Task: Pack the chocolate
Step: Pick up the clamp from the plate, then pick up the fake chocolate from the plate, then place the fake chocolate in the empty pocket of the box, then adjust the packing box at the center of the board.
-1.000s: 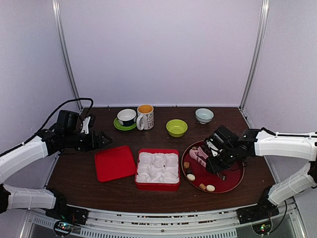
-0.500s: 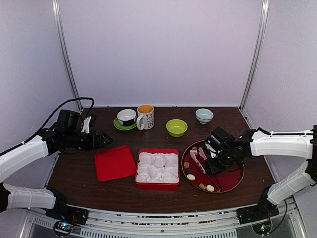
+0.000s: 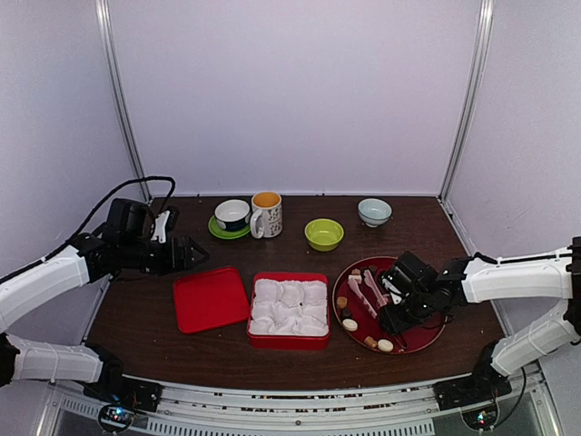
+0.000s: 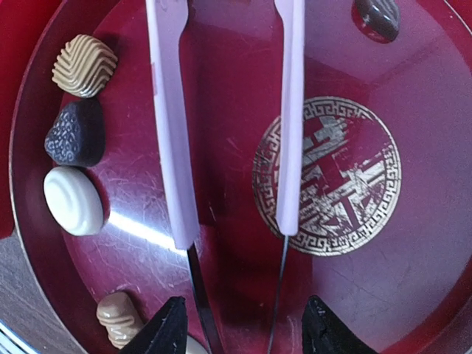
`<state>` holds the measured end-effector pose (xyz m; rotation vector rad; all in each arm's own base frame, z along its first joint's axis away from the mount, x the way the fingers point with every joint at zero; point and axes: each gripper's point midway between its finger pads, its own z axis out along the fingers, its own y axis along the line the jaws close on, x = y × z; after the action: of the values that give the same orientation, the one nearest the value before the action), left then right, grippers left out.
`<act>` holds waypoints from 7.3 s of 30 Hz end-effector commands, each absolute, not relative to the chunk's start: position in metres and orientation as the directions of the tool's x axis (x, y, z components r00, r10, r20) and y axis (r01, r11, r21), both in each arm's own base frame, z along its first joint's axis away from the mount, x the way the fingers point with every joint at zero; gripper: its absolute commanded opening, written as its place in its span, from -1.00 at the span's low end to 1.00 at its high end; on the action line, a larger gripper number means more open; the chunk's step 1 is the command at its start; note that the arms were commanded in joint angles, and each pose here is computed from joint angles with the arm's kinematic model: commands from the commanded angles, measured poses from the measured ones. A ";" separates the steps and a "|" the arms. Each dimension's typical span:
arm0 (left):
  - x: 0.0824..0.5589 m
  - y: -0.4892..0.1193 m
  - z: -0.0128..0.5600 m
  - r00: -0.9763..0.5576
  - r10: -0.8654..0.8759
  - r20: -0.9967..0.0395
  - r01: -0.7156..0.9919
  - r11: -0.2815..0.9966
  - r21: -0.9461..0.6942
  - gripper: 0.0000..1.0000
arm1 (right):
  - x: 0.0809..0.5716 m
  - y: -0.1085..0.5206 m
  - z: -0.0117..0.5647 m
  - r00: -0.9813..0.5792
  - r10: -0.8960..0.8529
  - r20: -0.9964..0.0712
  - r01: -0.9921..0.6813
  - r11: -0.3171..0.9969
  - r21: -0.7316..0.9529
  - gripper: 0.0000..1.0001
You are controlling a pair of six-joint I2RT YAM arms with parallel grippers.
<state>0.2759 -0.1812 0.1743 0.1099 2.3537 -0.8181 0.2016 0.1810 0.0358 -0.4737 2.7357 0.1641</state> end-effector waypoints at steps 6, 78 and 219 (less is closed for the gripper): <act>0.276 -0.190 0.192 -0.758 -0.125 -0.640 0.323 0.780 -0.535 0.67 | 0.222 0.183 0.029 -0.857 -0.264 -0.442 -0.302 0.953 0.016 -0.15; 0.272 -0.194 0.197 -0.747 -0.116 -0.655 0.344 0.775 -0.530 0.66 | 0.231 0.178 0.085 -0.812 -0.434 -0.389 -0.434 0.896 -0.095 -0.22; 0.252 -0.304 0.073 -0.938 0.059 -0.341 0.231 0.841 -0.489 -0.25 | 0.252 0.231 0.183 -0.578 -0.399 -0.712 -0.479 0.872 -0.101 -0.45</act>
<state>0.2422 -0.2961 0.0674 0.2780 2.7230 -0.7684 0.2467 0.2380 0.1801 -0.6883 2.2792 0.1656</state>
